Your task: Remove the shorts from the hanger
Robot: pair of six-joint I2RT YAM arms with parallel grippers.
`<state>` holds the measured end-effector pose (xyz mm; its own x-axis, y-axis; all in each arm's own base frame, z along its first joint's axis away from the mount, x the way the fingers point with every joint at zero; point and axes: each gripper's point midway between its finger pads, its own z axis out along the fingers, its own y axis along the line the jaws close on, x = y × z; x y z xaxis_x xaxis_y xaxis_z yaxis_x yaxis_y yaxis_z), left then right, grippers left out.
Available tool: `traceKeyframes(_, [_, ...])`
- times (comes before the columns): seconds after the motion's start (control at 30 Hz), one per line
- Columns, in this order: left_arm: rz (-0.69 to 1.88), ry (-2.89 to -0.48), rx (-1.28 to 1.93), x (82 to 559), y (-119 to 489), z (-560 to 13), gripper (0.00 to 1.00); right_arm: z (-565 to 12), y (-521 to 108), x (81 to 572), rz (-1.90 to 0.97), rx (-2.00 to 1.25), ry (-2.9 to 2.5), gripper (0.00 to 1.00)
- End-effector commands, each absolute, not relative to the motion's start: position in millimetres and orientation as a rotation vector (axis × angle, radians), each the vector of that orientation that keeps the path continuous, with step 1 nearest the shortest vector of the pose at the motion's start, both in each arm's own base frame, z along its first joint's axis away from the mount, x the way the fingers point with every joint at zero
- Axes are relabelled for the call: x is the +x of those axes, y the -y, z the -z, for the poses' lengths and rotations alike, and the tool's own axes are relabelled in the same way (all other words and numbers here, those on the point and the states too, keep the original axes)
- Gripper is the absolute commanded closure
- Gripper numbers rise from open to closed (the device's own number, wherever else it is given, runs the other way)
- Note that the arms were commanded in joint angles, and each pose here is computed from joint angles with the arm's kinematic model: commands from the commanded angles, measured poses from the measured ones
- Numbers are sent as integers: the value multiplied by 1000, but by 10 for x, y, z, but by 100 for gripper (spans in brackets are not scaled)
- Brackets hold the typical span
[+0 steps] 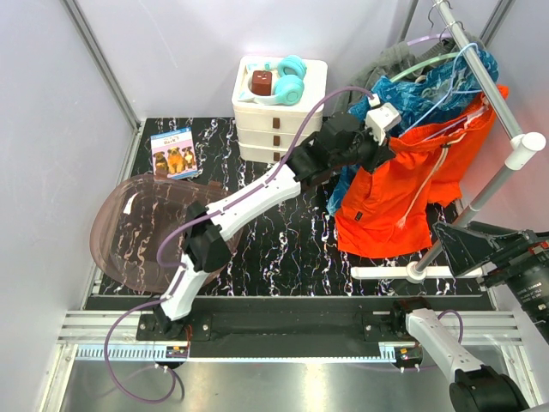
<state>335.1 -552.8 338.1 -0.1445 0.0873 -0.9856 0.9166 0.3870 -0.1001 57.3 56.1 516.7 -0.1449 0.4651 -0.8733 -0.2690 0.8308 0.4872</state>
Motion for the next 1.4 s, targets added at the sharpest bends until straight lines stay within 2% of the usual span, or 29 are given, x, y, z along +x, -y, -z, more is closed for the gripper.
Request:
traceKeyframes(0.0, [1011, -1388, 894, 3171, 5463, -4078, 100, -4560, -515, 551, -569, 206, -1875, 0])
traceKeyframes(0.4, [1154, -1222, 838, 2686, 5057, -5180, 100, -4580, -440, 665, -493, 180, -1865, 0])
traceKeyframes(0.67, [1200, -1188, 848, 2377, 4700, -5559, 100, -4683, -560, 720, -536, 88, -1836, 0])
traceKeyframes(0.87, [1153, -1275, 860, 2224, 4252, -5488, 100, -4907, -655, 719, -621, 61, -1684, 0])
traceKeyframes(1.13, [1077, -1373, 846, 1862, 3529, -5423, 100, -4794, -1018, 1106, -768, -34, -1874, 0])
traceKeyframes(1.37, [969, -1555, 788, 1770, 3062, -4951, 100, -4841, -1213, 1398, -870, -49, -1932, 0])
